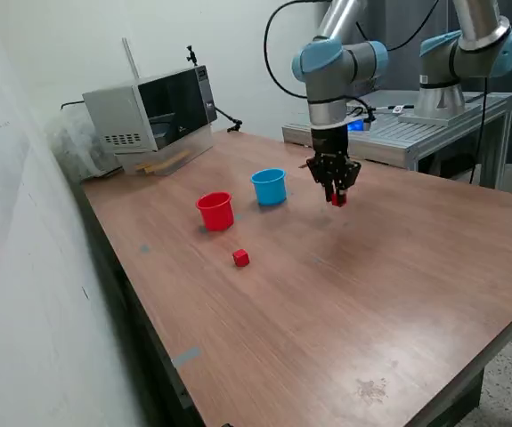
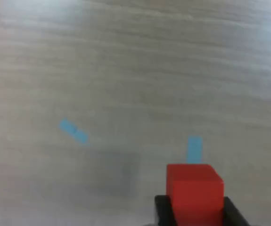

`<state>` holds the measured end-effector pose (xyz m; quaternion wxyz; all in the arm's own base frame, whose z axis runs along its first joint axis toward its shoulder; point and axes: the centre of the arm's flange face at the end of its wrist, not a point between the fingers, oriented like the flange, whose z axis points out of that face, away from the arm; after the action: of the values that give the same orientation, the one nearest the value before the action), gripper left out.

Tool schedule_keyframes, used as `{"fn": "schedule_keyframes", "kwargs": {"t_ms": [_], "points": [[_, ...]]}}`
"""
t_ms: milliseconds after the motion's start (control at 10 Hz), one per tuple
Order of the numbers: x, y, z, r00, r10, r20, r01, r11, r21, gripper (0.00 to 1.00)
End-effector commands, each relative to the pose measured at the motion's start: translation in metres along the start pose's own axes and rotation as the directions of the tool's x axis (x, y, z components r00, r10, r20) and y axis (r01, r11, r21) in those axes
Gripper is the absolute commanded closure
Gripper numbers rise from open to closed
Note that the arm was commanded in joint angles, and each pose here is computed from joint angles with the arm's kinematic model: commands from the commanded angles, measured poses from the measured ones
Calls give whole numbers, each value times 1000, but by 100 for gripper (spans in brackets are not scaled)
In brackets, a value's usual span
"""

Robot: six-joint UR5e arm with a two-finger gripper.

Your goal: Place red objects in the red bin, and blue objects in the blue bin.

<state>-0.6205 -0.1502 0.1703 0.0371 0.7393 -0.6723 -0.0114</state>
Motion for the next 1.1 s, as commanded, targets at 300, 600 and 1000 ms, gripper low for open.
{"fn": "schedule_keyframes", "kwargs": {"t_ms": [300,600,1000], "points": [[-78,97,-150,993,102,62,-84,965,-248,100],[-161,131,-126,975,204,87,-176,951,-254,100],[-227,137,-68,957,276,89,-255,947,-195,100]]}}
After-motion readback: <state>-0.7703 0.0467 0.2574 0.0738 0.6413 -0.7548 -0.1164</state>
